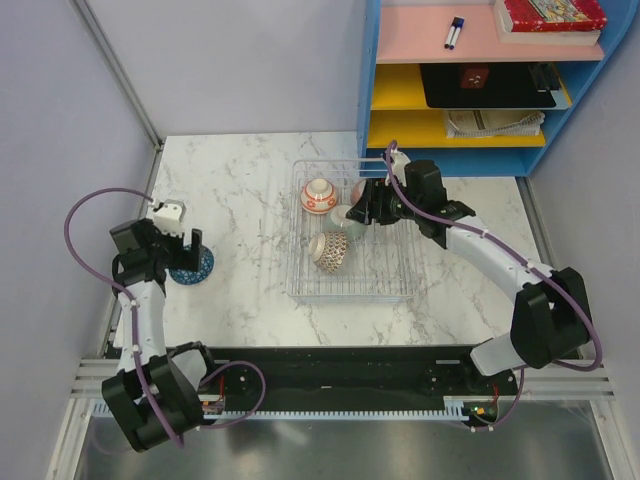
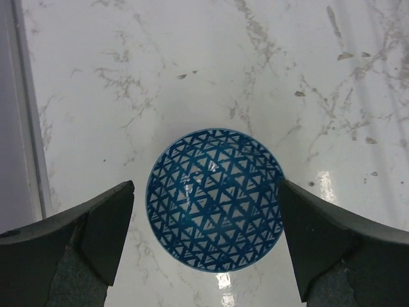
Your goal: Load the bowls into the dish rack
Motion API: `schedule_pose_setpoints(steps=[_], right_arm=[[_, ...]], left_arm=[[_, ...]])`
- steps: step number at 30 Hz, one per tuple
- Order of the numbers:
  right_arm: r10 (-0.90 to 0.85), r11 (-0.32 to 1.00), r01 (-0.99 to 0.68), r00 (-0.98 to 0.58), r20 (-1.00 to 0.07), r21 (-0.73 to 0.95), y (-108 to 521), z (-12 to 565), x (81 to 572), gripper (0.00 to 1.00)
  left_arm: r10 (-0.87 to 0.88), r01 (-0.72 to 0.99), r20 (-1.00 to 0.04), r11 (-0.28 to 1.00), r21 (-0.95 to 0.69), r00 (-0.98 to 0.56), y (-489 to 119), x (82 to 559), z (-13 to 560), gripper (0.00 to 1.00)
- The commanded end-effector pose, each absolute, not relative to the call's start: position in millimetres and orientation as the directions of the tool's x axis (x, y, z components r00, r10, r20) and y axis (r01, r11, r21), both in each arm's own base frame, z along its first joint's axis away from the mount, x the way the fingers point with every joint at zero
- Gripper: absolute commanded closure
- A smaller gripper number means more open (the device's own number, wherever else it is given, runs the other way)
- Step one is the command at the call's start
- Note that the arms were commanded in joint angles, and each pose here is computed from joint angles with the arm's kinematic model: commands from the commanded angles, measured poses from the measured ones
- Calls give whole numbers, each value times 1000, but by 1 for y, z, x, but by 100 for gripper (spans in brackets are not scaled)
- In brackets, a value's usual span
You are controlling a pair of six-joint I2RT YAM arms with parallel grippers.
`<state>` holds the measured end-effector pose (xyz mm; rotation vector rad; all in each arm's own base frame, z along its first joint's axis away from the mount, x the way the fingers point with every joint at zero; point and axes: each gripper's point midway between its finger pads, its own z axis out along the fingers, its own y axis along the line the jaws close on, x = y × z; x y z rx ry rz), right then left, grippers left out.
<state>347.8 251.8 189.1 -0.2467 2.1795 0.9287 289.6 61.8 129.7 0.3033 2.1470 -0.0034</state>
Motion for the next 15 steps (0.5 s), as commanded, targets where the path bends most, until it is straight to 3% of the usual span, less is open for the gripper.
schedule_pose_setpoints(steps=[1, 15], right_arm=[[59, 713, -524, -617, -785, 466, 247, 227, 349, 33], [30, 700, -591, -536, -843, 401, 244, 259, 346, 33]], left_arm=[[215, 128, -796, 977, 173, -565, 95, 280, 123, 0], [188, 138, -745, 982, 130, -640, 115, 260, 78, 0]])
